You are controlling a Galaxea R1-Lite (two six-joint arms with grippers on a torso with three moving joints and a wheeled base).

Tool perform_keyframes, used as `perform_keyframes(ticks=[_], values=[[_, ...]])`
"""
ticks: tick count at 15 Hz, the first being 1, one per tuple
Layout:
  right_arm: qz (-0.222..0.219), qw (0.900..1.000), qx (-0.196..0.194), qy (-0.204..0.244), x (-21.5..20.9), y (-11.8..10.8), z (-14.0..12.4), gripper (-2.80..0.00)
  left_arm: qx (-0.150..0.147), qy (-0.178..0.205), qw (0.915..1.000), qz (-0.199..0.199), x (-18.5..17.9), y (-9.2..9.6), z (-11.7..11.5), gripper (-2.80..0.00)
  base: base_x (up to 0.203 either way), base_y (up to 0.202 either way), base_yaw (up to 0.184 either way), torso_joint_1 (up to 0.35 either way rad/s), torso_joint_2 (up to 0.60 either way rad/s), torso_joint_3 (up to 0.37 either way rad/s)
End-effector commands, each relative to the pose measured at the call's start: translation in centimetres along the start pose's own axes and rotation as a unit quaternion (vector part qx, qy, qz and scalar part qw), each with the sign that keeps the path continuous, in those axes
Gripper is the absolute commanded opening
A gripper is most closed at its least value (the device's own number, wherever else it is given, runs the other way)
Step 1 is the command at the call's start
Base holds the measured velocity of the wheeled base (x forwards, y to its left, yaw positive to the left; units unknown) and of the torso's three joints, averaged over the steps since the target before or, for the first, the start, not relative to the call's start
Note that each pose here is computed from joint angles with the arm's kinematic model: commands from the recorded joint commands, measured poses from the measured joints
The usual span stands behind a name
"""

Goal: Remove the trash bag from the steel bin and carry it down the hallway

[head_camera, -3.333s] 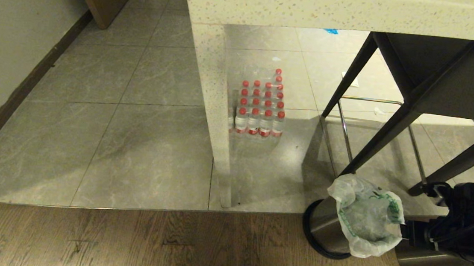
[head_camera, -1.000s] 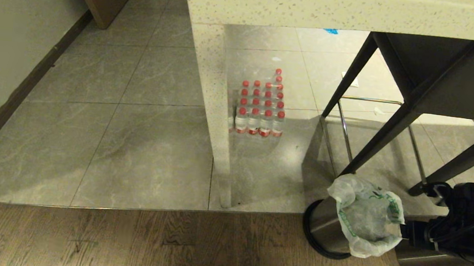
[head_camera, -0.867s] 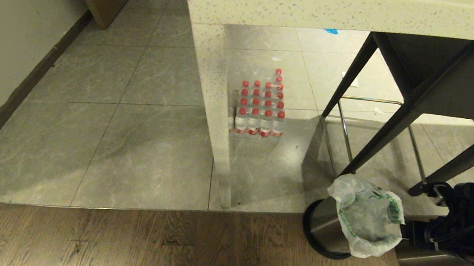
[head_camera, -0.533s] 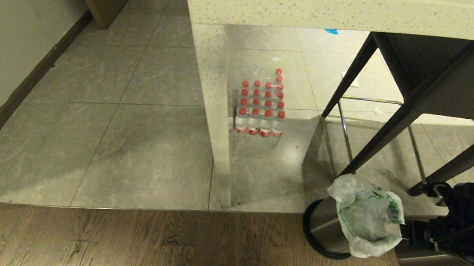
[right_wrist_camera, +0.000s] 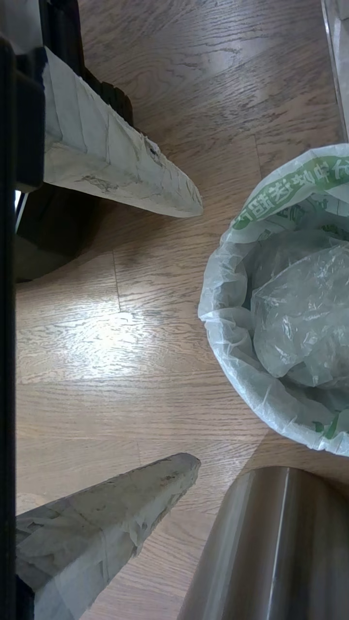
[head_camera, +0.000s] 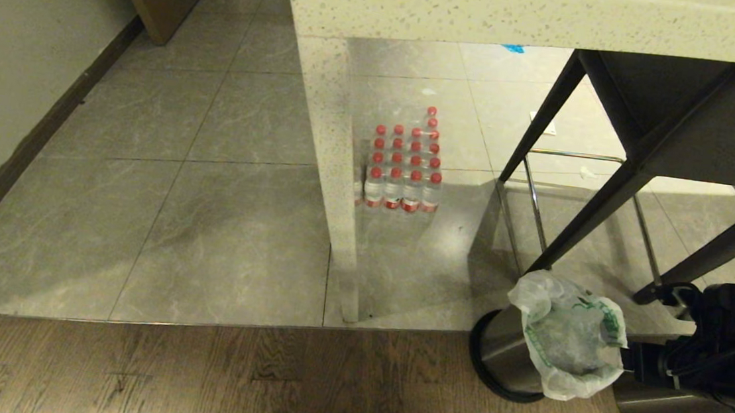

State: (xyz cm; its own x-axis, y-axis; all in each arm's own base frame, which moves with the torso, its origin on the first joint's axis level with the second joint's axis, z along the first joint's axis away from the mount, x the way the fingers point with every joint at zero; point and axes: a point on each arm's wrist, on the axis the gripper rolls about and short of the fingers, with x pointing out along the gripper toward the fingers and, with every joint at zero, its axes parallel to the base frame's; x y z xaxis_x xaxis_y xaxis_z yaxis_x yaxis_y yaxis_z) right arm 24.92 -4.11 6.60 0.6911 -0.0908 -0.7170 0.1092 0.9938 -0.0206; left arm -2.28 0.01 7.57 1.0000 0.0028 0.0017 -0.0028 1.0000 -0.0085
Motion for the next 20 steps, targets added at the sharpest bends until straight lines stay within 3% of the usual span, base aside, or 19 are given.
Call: perform_keyframes(ticks=[1, 13, 15, 16, 18, 19, 20], values=[[0.052, 0.933, 0.002, -0.355, -20.4, 1.0, -19.2, 0.00, 0.000, 0.000, 1.0000, 0.000, 0.0, 0.0, 0.0, -2.80, 0.000, 0.000, 0.000, 0.000, 0.00, 0.000], [0.052, 0.933, 0.001, -0.356, -20.4, 1.0, -19.2, 0.00, 0.000, -0.001, 1.0000, 0.000, 0.0, 0.0, 0.0, -2.80, 0.000, 0.000, 0.000, 0.000, 0.00, 0.000], [0.048, 0.934, -0.019, -0.355, -20.1, 1.0, -19.3, 0.00, 0.000, 0.001, 1.0000, 0.000, 0.0, 0.0, 0.0, -2.80, 0.000, 0.000, 0.000, 0.000, 0.00, 0.000], [0.046, 0.929, -0.025, -0.366, -20.1, 1.0, -19.2, 0.00, 0.000, 0.000, 1.0000, 0.000, 0.0, 0.0, 0.0, -2.80, 0.000, 0.000, 0.000, 0.000, 0.00, 0.000], [0.046, 0.900, -0.023, -0.432, -20.9, 1.0, -18.3, 0.00, 0.000, 0.000, 1.0000, 0.000, 0.0, 0.0, 0.0, -2.80, 0.000, 0.000, 0.000, 0.000, 0.00, 0.000], [0.046, 0.899, -0.020, -0.435, -20.8, 1.0, -18.3, 0.00, 0.000, 0.000, 1.0000, 0.000, 0.0, 0.0, 0.0, -2.80, 0.000, 0.000, 0.000, 0.000, 0.00, 0.000], [0.049, 0.911, -0.015, -0.409, -20.3, 1.1, -18.7, 0.00, 0.000, -0.001, 1.0000, 0.000, 0.0, 0.0, 0.0, -2.80, 0.000, 0.000, 0.000, 0.000, 0.00, 0.000]])
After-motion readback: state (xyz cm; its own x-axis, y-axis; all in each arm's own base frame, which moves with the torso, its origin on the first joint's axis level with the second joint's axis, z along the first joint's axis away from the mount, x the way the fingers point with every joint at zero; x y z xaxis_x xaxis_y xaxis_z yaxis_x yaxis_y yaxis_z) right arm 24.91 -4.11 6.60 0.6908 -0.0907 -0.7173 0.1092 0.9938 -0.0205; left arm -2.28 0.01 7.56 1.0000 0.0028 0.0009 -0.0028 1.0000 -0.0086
